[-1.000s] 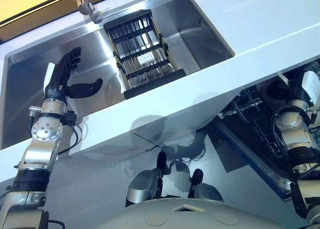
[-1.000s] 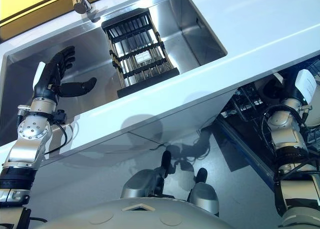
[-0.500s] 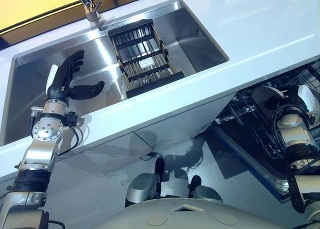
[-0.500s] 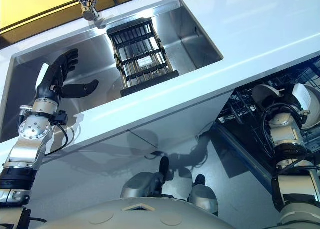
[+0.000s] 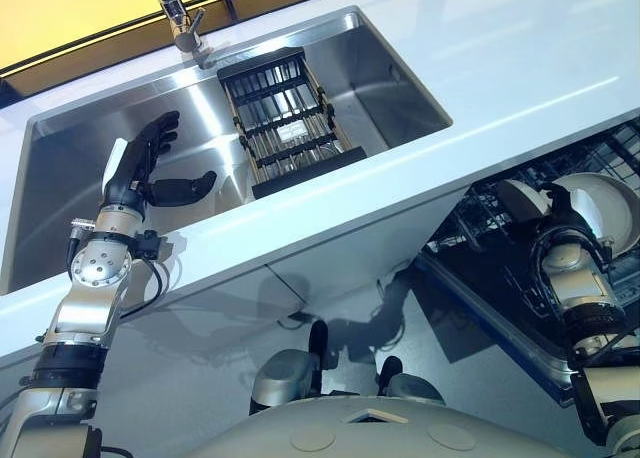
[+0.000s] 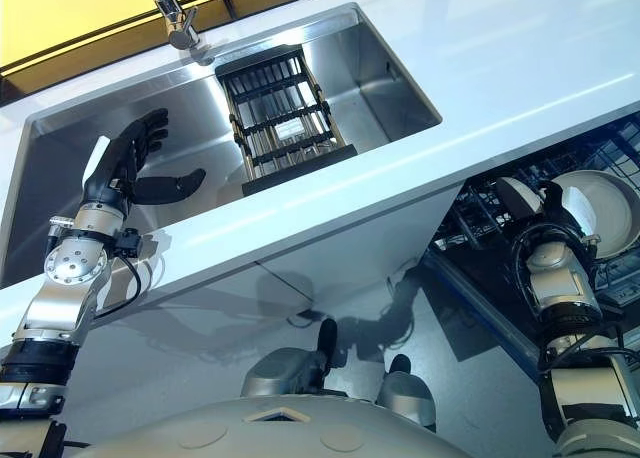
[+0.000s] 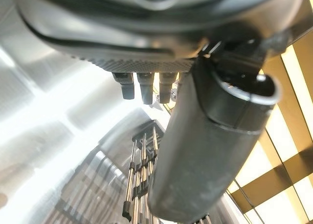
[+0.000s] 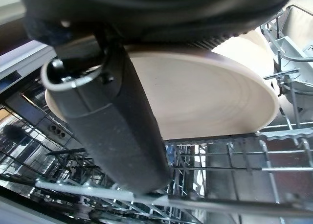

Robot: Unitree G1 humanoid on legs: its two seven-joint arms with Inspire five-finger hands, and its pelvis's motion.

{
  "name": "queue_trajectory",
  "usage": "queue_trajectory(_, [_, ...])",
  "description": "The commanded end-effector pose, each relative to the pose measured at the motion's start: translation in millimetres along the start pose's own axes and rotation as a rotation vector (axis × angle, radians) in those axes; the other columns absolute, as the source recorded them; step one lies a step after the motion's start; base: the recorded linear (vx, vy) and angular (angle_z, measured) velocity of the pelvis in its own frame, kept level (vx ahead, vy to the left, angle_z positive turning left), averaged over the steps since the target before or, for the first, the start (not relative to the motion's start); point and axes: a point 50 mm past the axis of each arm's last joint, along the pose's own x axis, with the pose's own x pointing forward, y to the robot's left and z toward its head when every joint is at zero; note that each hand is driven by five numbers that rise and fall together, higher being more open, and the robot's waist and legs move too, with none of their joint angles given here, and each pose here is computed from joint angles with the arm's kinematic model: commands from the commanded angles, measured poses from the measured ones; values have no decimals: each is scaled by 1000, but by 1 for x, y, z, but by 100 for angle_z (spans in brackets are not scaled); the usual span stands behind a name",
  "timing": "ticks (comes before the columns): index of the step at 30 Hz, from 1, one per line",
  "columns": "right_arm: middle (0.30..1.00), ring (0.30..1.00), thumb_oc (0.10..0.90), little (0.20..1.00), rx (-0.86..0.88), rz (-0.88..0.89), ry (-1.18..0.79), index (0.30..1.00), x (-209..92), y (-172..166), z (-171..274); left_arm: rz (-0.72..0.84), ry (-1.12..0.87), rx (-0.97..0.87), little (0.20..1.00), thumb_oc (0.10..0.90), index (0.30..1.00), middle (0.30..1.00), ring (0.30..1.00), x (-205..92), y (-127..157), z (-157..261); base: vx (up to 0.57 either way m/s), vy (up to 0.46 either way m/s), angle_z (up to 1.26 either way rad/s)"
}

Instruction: Pick up plates and place into dishwasher.

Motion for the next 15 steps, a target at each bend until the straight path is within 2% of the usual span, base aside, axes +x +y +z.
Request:
queue_trajectory(1, [900,900,800,900,14,-162,-316,900,-8,-19,52,69,-181,24,900,800,900,900,900,3,16,32,-19,1,-16])
queue_trajectory(7, [900,900,800,900,41,-242,-407,900,-18,-32,62,84,-178,25,900,800,900,900,900,-3,22,29,-23,0,-13])
queue_trajectory(15, [900,900,800,900,141,-240,-437,900,-25,-35,63,88,-173,26,900,800,900,900,900,-6,27,26,-39,22,-17])
